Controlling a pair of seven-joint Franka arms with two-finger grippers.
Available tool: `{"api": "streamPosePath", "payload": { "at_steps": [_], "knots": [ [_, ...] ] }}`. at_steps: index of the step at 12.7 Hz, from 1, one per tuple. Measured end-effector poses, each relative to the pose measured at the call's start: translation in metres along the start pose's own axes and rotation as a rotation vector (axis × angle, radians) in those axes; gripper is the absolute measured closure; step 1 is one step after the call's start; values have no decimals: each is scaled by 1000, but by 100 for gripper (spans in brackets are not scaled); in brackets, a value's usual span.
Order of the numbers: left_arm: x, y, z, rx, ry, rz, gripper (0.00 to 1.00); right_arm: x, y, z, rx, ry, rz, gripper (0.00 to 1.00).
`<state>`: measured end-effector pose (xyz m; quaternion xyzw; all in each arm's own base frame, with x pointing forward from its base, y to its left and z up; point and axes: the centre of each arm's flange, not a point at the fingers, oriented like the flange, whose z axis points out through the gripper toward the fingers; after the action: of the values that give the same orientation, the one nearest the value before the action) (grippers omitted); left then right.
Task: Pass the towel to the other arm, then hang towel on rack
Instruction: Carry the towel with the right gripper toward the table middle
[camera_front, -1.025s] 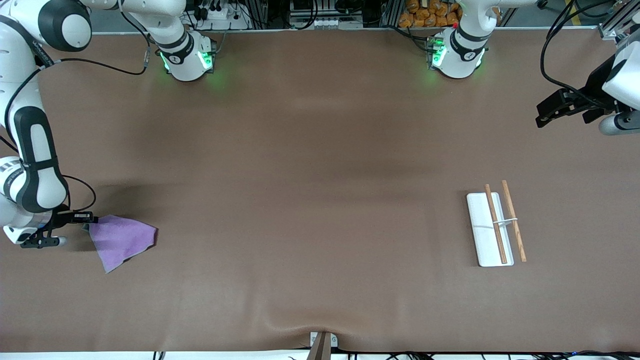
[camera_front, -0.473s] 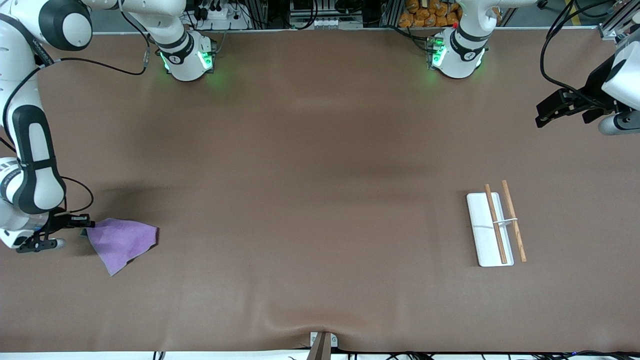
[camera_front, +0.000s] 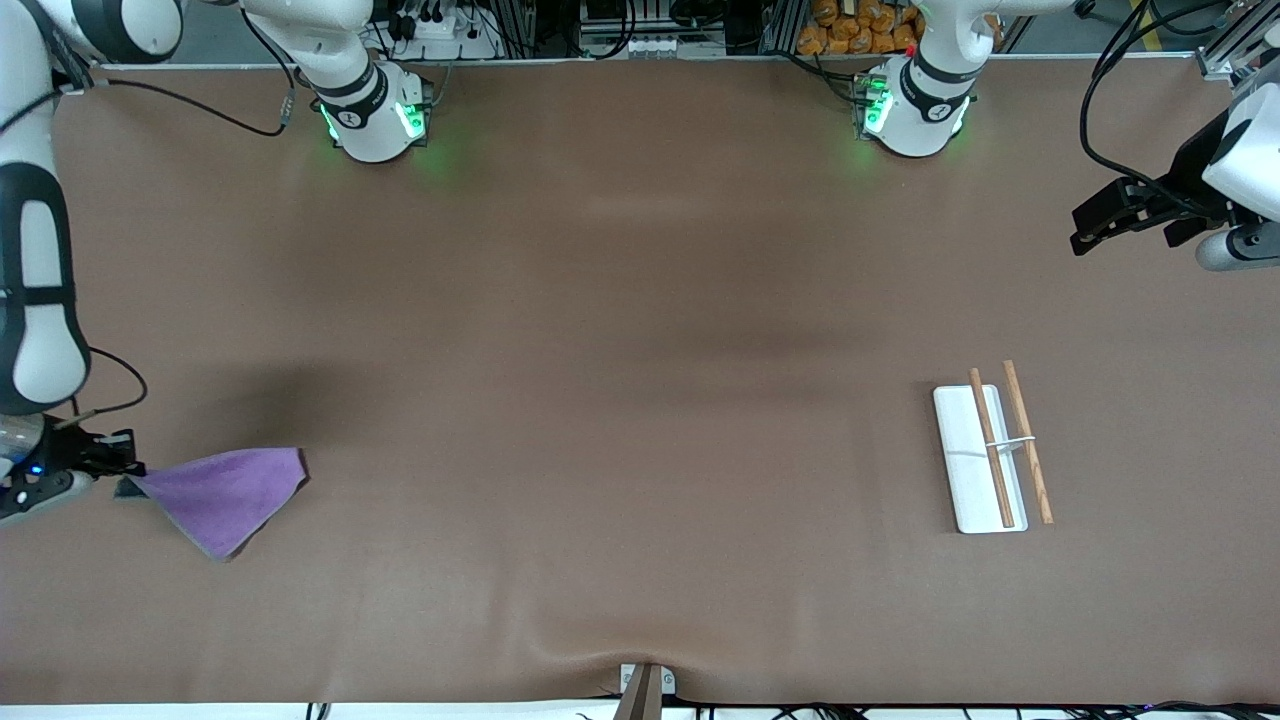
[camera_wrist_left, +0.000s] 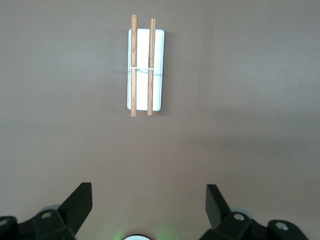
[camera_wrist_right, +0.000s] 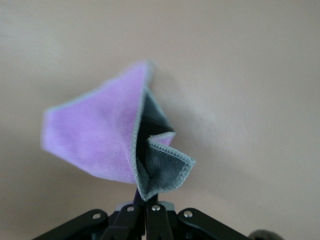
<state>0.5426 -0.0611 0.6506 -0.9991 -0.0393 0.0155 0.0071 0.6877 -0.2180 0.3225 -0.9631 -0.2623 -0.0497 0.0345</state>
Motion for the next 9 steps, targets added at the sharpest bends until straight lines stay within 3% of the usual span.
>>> {"api": "streamPosePath", "payload": {
  "at_steps": [4, 9],
  "knots": [
    [0, 0, 0, 0, -1, 0, 0, 51, -59, -38, 52, 54, -242, 98],
    [0, 1, 1, 0, -1, 2, 0, 138, -189, -64, 158, 142, -527, 98]
  ]
}}
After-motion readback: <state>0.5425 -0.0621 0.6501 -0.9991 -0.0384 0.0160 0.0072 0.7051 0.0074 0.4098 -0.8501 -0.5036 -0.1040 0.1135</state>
